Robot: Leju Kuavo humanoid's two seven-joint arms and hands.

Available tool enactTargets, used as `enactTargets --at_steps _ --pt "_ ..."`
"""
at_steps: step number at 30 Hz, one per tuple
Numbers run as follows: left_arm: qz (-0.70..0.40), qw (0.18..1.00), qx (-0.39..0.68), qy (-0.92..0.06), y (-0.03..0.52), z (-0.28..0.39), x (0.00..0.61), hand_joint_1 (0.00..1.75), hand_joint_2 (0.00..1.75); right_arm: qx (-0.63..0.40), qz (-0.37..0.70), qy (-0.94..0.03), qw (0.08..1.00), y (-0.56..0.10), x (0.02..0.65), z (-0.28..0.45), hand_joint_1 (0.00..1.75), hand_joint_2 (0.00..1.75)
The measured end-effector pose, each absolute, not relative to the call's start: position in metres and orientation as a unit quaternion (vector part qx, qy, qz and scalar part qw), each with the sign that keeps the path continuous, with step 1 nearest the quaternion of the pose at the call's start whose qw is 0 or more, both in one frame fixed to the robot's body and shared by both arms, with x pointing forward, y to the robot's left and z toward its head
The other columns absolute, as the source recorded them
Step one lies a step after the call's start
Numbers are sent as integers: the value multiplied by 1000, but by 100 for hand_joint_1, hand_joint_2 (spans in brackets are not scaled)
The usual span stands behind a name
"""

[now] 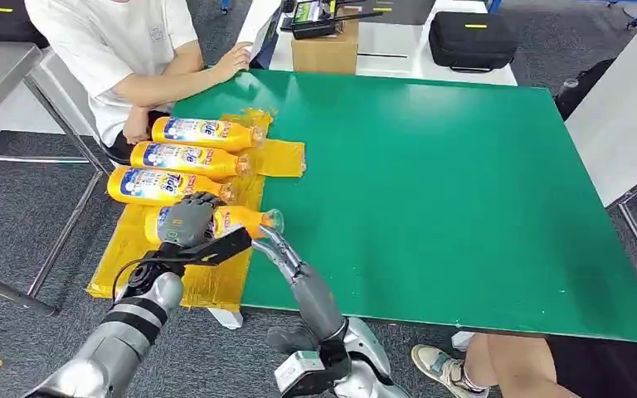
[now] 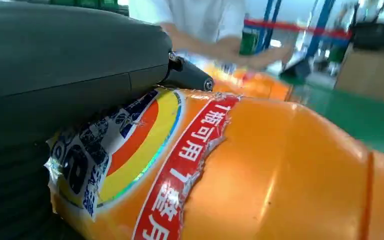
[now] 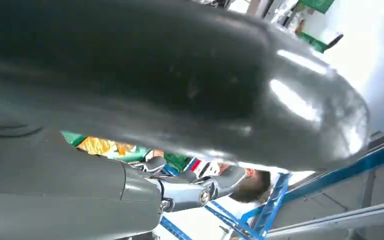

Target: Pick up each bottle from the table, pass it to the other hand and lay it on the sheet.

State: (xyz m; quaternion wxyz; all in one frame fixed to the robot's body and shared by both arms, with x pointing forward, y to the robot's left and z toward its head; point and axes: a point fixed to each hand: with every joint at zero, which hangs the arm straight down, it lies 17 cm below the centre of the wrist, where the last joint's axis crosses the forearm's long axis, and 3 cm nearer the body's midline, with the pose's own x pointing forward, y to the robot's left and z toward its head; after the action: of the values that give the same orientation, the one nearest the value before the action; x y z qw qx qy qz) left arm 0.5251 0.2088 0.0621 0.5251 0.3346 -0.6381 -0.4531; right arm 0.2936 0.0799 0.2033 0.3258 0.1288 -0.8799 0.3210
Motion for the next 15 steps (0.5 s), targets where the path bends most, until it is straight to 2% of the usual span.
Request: enactTargets --at_steps 7,8,9,10,11,15 --pt "-538 545 320 -558 211 21 526 175 175 139 313 -877 337 73 299 203 0 0" --pt "-547 547 318 -549 212 19 528 154 175 140 312 -877 337 72 299 203 0 0" --pt "-557 549 315 -537 214 13 527 145 175 142 311 -877 338 72 299 203 0 0" --pt "-563 551 313 -529 216 10 527 63 175 143 309 -877 339 71 300 203 0 0" --pt "-567 552 312 -525 217 8 527 7 175 143 308 -877 340 70 301 203 0 0" --pt "-584 561 300 -504 224 -2 526 0 175 142 305 -877 342 68 303 203 0 0"
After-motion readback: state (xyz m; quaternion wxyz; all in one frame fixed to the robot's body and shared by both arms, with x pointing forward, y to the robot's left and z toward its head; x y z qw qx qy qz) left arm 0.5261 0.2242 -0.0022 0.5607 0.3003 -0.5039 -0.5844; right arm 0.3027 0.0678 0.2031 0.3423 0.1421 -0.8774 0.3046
